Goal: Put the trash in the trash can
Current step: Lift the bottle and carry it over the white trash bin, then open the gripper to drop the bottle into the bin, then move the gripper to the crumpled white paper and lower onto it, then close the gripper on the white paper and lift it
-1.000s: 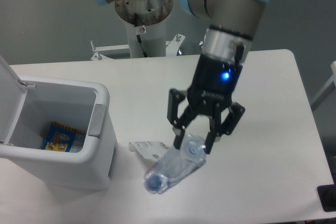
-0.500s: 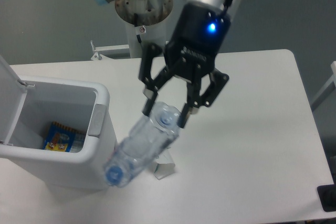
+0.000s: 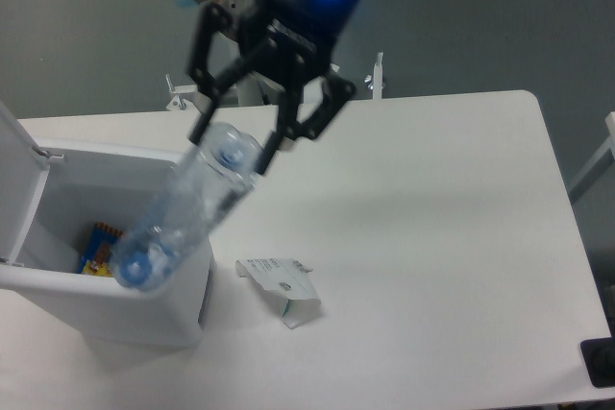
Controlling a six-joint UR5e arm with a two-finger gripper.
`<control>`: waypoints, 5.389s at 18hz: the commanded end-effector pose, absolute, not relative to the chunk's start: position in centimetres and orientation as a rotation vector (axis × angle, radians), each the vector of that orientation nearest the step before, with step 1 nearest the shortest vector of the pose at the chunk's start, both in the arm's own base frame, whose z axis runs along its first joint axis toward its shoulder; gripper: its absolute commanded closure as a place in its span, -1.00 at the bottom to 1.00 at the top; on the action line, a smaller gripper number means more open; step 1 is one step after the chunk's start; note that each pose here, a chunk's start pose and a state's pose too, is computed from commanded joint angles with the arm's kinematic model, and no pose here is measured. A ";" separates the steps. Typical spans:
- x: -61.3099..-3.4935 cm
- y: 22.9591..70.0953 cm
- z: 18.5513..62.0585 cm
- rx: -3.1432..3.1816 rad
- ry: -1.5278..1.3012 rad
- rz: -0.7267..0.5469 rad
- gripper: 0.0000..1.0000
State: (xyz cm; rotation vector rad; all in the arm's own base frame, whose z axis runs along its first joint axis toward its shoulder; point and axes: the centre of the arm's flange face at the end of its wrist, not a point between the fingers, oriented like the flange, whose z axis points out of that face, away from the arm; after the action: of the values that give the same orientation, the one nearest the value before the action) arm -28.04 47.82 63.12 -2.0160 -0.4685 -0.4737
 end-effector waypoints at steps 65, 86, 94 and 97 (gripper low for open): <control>-33.1 57.8 21.3 -3.010 -0.854 -0.106 -0.23; -33.6 58.3 22.6 -3.001 -0.843 -0.054 1.00; -37.8 59.4 27.3 -2.836 -0.918 -0.099 1.00; -39.9 59.9 30.2 -2.736 -0.961 -0.125 1.00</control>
State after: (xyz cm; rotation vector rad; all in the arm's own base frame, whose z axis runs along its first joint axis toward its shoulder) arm -39.86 59.90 30.21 -2.7362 -0.9608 -0.1252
